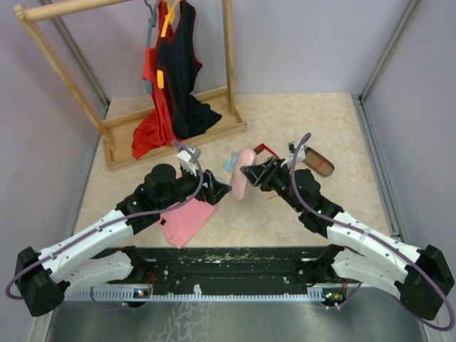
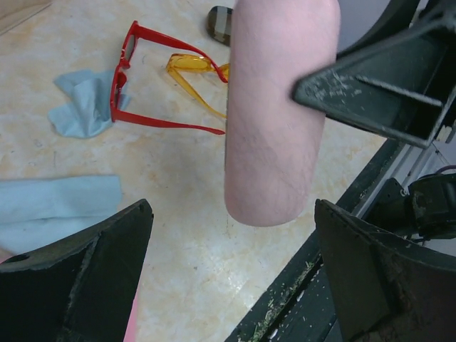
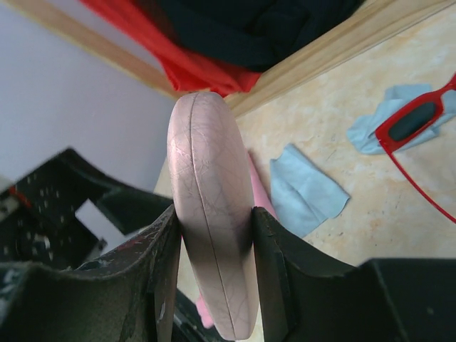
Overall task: Organize the sunglasses
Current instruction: Place the sunglasses case at the center of the board, then pick up the sunglasses case from the center of the board, then open the sunglasses case.
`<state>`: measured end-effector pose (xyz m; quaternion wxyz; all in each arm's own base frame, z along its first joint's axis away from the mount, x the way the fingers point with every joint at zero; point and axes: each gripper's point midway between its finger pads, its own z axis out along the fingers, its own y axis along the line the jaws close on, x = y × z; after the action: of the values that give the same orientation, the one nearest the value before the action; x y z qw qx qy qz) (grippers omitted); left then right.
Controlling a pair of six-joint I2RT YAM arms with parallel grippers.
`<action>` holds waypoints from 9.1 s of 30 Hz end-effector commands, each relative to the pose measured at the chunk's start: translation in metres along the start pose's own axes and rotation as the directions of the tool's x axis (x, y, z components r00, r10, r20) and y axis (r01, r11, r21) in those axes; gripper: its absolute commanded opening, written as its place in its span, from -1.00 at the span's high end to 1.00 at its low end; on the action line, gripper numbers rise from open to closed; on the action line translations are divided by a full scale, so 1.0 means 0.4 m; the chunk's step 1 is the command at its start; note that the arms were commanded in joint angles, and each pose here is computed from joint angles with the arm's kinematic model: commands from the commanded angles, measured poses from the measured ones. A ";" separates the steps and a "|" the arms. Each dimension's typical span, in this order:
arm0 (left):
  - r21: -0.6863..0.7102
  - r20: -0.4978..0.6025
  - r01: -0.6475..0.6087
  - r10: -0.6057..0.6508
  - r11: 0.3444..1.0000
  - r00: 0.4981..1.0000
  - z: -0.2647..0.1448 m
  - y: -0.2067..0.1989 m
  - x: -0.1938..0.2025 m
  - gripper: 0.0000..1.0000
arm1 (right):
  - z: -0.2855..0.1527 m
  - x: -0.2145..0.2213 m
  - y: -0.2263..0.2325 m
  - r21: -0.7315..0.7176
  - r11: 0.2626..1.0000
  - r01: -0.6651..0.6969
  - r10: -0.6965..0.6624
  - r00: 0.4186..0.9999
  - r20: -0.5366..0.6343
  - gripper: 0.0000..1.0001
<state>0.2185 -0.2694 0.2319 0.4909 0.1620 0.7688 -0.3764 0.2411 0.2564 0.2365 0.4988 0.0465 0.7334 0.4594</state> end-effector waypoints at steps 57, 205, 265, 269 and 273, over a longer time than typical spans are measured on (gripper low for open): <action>-0.276 -0.053 -0.152 0.143 0.949 0.988 0.038 0.047 -0.115 1.00 | -0.260 -0.310 0.051 0.220 0.950 0.222 -0.282 0.913 0.295 -0.79; -0.115 0.155 -0.011 0.029 0.993 0.988 -0.173 0.058 -0.114 -0.99 | -0.008 0.017 -0.049 0.055 0.954 0.295 -0.275 0.933 -0.234 1.00; 0.667 0.481 -0.439 0.102 0.602 0.871 -0.190 -0.391 -0.327 -0.96 | -0.241 -0.207 0.546 -0.726 0.324 0.607 -0.390 0.785 0.482 1.00; 0.679 0.479 -0.434 0.091 0.592 0.873 -0.190 -0.400 -0.327 -0.96 | -0.230 -0.201 0.541 -0.728 0.333 0.600 -0.395 0.790 0.470 1.00; 0.687 0.475 -0.432 0.089 0.584 0.876 -0.190 -0.406 -0.325 -0.79 | -0.229 -0.199 0.542 -0.730 0.334 0.596 -0.393 0.792 0.466 1.00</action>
<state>0.1405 -0.3074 0.4123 0.5570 0.3828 0.4164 -0.6081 0.1363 0.2887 0.4243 0.6153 -0.3834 0.3804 0.5743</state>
